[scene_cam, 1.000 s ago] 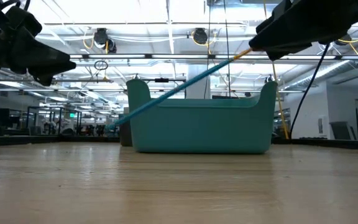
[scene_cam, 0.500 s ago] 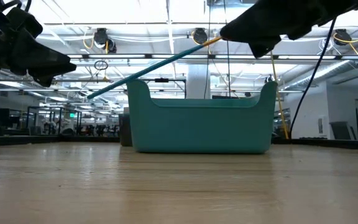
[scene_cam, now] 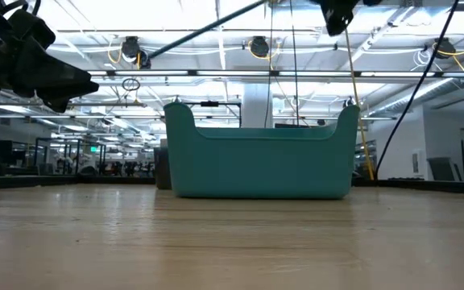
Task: Pick & Place Paint Supplies
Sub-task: Put the blue paint brush into the right black bin
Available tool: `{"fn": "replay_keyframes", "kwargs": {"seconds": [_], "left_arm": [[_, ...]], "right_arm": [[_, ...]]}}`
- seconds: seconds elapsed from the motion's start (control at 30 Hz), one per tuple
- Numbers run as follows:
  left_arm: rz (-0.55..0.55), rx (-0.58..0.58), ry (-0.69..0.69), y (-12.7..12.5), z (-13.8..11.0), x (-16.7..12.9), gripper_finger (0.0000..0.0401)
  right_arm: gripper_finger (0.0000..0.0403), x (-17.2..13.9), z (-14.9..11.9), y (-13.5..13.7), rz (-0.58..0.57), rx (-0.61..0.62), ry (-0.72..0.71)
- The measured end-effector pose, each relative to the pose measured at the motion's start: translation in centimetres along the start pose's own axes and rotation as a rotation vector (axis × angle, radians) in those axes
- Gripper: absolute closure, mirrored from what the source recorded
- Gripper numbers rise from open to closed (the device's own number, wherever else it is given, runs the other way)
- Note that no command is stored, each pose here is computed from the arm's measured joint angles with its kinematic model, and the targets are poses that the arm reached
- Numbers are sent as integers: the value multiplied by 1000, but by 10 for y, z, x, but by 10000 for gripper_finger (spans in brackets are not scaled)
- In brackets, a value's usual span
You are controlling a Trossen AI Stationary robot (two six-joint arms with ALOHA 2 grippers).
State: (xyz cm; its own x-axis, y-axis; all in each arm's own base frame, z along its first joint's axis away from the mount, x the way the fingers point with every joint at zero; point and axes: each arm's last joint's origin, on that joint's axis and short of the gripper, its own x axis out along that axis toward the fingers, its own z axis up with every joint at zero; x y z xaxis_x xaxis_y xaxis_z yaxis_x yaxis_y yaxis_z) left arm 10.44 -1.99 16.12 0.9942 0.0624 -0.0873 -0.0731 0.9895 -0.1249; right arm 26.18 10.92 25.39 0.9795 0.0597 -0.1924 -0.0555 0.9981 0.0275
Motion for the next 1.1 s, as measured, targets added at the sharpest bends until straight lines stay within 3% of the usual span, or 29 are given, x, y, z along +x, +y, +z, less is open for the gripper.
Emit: {"fn": "replay_keyframes", "kwargs": {"seconds": [0.5, 1.1], "left_arm": [[0, 0, -1, 0, 0, 0, 254], [0, 0, -1, 0, 0, 0, 254]], "right_arm": [[403, -44, 41, -47, -131, -14, -100], [403, -64, 49, -106, -381, 27, -89]]}}
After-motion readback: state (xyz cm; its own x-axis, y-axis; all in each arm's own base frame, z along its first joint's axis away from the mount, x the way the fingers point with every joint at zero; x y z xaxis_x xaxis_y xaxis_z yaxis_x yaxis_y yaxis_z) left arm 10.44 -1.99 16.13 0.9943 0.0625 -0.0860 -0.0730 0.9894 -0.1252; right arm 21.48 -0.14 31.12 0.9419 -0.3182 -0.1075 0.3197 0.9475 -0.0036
